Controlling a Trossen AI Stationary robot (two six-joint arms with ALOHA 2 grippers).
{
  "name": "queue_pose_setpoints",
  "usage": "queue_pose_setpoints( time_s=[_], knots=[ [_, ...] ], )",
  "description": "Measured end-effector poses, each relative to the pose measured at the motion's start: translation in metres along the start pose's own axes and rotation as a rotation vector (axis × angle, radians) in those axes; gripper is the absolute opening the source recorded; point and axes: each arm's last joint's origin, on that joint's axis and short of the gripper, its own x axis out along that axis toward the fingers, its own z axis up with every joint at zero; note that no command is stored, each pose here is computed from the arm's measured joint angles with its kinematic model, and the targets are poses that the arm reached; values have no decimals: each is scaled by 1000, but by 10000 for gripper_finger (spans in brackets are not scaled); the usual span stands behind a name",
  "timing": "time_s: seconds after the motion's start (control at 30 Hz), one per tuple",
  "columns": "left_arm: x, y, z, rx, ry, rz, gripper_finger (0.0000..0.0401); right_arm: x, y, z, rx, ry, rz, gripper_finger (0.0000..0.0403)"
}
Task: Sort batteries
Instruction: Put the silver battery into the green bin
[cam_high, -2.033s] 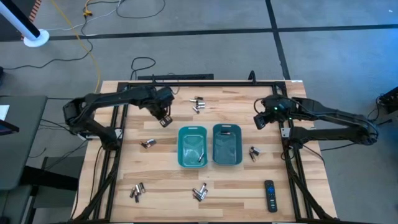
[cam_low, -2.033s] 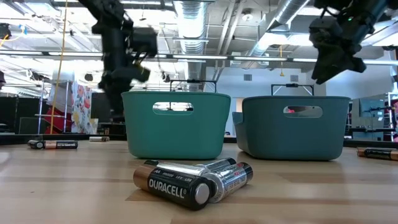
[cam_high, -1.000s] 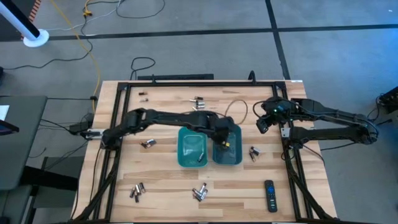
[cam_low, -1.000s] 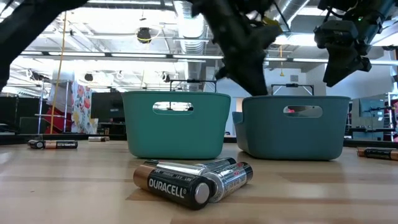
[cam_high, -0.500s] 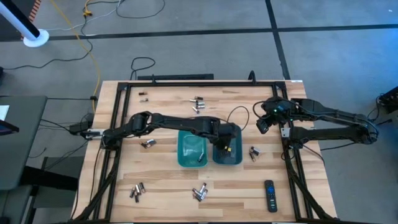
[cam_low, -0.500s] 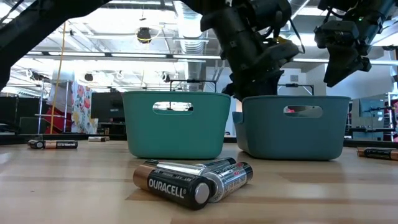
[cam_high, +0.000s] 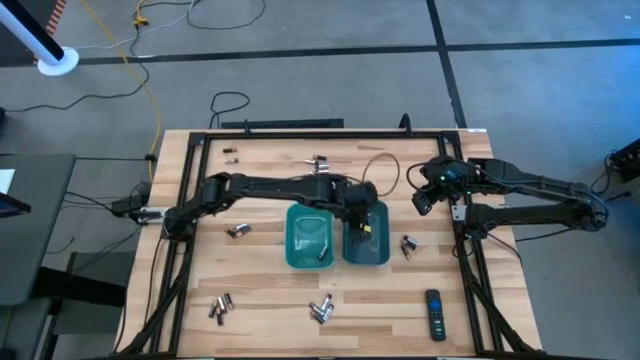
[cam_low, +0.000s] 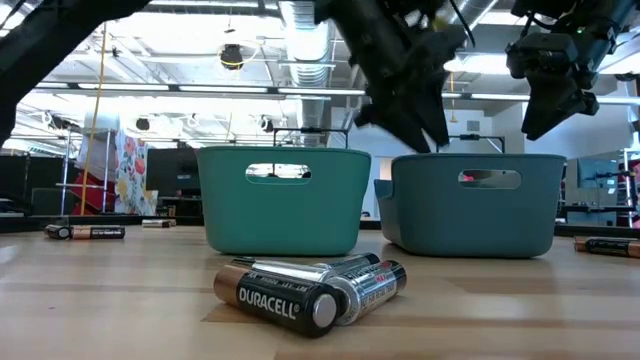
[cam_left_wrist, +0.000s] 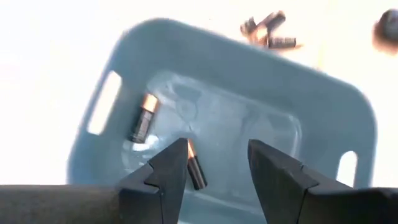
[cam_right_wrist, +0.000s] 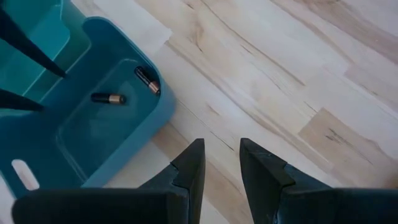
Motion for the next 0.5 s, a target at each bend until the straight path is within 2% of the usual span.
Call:
queue_pose_setpoints(
  time_s=[0.13, 0.27, 0.37, 0.5],
  knots=[
    [-43, 6, 11, 33, -75, 50, 165, 0, 5, -1, -31, -9, 27, 118],
    [-88, 11, 11, 77, -92, 144, 166, -3, 16, -1, -84, -62, 101, 118],
    [-110, 16, 2, 92, -66, 195, 166, -8, 29, 0, -127, -140, 186, 118],
    [-130, 24, -24, 76, -56, 217, 166, -15, 50, 0, -180, -228, 341, 118]
  ],
)
